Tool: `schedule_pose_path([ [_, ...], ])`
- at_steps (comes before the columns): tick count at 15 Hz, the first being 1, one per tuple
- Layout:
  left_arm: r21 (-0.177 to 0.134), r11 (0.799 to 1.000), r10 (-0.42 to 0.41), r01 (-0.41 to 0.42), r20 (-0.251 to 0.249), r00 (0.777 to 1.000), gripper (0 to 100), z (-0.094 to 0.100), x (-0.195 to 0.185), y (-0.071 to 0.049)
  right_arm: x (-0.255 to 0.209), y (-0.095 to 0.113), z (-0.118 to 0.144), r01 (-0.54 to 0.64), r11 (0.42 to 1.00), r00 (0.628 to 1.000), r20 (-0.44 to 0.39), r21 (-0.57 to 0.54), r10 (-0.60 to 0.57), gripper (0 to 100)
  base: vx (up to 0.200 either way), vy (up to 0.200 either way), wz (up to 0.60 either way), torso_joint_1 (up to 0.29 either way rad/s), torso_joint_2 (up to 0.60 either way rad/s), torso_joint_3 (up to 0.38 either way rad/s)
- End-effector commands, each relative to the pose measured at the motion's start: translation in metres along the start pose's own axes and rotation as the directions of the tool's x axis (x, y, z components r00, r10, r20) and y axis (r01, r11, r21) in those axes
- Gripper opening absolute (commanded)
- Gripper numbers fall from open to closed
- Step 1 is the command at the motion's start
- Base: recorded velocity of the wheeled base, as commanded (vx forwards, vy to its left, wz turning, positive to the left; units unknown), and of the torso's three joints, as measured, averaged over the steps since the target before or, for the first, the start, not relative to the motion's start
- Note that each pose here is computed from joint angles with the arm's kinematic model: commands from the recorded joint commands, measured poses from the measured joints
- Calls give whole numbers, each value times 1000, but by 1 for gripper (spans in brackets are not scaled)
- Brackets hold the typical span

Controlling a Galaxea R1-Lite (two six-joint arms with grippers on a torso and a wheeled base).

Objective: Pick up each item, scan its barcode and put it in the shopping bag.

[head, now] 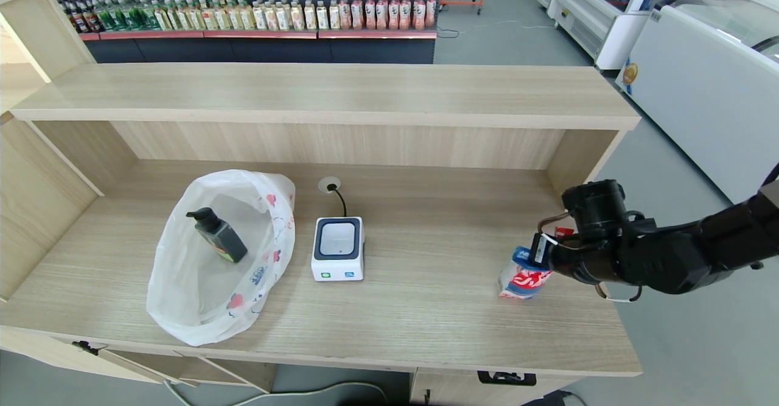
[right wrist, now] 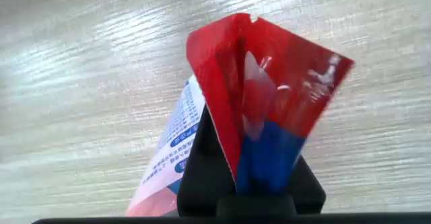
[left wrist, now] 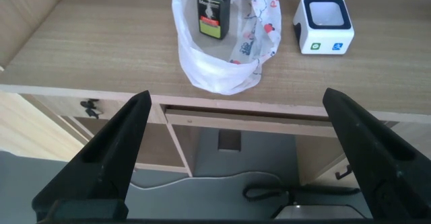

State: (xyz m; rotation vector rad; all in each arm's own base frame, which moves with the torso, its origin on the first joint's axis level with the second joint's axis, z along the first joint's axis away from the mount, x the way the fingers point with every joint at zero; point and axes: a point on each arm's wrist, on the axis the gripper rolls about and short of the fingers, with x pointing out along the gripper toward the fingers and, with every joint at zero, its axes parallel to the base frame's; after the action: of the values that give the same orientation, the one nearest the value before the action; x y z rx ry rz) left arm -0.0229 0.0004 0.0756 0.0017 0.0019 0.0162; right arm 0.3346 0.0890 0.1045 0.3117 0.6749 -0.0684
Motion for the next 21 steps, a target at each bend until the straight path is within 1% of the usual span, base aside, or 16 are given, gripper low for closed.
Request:
schedule_pose_path([
  [1,0,1000,1,-1,0,1000,100,0,0,0,-26,4,10,-61,997,991,113,-51,66,0,0,0,0,0,0,0],
  [3,0,1000,1,-1,0,1000,100,0,0,0,-47,19,7,-164,978,948,256,-126,191,0,0,0,0,0,0,0],
  [4,0,1000,1,-1,0,1000,100,0,0,0,-53,20,9,-197,956,893,362,-220,267,0,0,0,0,0,0,0],
  [5,0,1000,1,-1,0,1000,100,0,0,0,-62,20,8,-288,895,793,439,-341,423,0,0,0,0,0,0,0],
  [6,0,1000,1,-1,0,1000,100,0,0,0,-62,20,8,-288,895,793,439,-341,423,0,0,0,0,0,0,0],
  [7,0,1000,1,-1,0,1000,100,0,0,0,-86,16,4,-460,709,582,421,-535,696,0,0,0,0,0,0,0],
  [8,0,1000,1,-1,-1,1000,100,0,0,0,-97,11,8,-495,611,484,388,-617,784,0,0,0,0,0,0,0],
  [10,0,1000,1,-1,0,1000,100,0,0,0,-112,6,13,-492,427,355,274,-759,894,0,0,0,0,0,0,0],
  [11,0,1000,1,-1,0,1000,100,0,0,0,-116,3,12,-462,364,324,228,-809,918,0,0,0,0,0,0,0],
  [12,0,1000,1,-1,0,1000,100,0,0,0,-123,3,12,-434,334,294,219,-837,930,0,0,0,0,0,0,0],
  [13,0,1000,1,-1,0,1000,100,0,0,0,-130,5,14,-408,308,244,222,-860,944,0,0,0,0,0,0,0],
  [15,0,1000,1,-1,0,1000,100,0,0,0,-139,9,14,-414,208,168,150,-886,974,0,0,0,0,0,0,0],
  [17,0,1000,1,-1,0,1000,100,0,0,0,-149,6,10,-424,76,99,37,-903,994,0,0,0,0,0,0,0],
  [19,0,1000,1,-1,0,1000,100,0,0,0,-163,1,3,-397,-99,11,-112,-912,994,0,0,0,0,0,0,0],
  [20,0,1000,1,-1,0,1000,100,0,0,0,-167,0,1,-345,-206,-41,-205,-916,978,0,0,0,0,0,0,0],
  [21,0,1000,1,-1,0,1000,100,0,0,0,-168,0,0,-311,-242,-59,-236,-919,970,0,0,0,0,0,0,0],
])
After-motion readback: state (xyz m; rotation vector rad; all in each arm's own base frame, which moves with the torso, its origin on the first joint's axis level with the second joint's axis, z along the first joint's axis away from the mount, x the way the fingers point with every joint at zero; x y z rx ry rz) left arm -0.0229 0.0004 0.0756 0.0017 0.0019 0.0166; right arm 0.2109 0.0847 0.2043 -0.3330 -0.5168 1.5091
